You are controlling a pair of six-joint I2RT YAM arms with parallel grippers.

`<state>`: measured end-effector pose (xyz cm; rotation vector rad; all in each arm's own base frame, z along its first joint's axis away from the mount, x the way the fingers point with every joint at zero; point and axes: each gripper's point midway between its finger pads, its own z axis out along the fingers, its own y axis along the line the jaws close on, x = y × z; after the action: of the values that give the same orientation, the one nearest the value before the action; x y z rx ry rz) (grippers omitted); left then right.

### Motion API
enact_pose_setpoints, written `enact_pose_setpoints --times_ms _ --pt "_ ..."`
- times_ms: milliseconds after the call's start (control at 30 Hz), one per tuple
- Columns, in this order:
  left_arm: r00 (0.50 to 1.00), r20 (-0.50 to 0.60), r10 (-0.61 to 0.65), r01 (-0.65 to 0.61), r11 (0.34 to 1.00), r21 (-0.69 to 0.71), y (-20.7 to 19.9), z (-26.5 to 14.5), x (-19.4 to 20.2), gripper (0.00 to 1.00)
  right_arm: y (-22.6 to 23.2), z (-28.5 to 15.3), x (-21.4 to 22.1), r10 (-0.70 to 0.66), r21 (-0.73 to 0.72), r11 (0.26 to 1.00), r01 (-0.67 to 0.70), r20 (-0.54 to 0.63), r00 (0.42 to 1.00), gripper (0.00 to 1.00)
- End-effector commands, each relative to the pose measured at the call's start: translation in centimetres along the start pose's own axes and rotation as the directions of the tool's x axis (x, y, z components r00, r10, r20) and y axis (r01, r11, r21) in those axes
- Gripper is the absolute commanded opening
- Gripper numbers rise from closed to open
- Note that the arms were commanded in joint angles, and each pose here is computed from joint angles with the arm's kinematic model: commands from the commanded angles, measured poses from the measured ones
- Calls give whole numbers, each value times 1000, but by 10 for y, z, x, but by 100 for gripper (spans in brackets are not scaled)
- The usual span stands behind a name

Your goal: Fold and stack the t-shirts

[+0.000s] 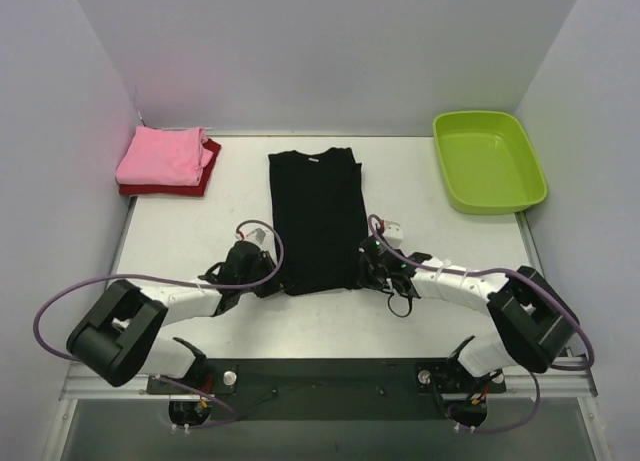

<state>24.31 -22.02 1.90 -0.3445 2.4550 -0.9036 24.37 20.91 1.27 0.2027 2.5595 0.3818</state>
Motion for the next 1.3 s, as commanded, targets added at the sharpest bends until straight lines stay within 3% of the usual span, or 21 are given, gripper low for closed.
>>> enact_pose_setpoints --times_ms 0,267,433,600,733,900,1133,1267 --pt "1000 -25 4 -6 997 -73 16 -22 36 0 -6 -23 21 -33 29 999 32 37 999 0" --pt "999 -4 37 -37 998 -50 10 -74 78 0 -13 -67 58 -70 21 997 68 90 993 0" --pt "998 61 34 -34 999 -2 -10 -115 65 0 -5 -101 59 -107 -30 993 113 169 980 0" --pt "986 150 70 -80 995 62 -51 -145 34 0 21 -132 31 -129 -62 987 151 269 954 0" --pt "966 217 141 -152 988 37 -77 -157 8 0 39 -151 -5 -201 -24 973 227 382 902 0" --pt "925 309 221 -232 973 0 -110 -164 -28 0 64 -162 -41 -230 -7 966 260 444 866 0" --pt "905 371 210 -227 974 3 -126 -155 -72 0 81 -146 -86 -213 -9 970 243 445 869 0" --pt "908 379 176 -181 983 -24 -114 -142 -102 0 87 -129 -110 -197 -7 975 220 418 887 0"
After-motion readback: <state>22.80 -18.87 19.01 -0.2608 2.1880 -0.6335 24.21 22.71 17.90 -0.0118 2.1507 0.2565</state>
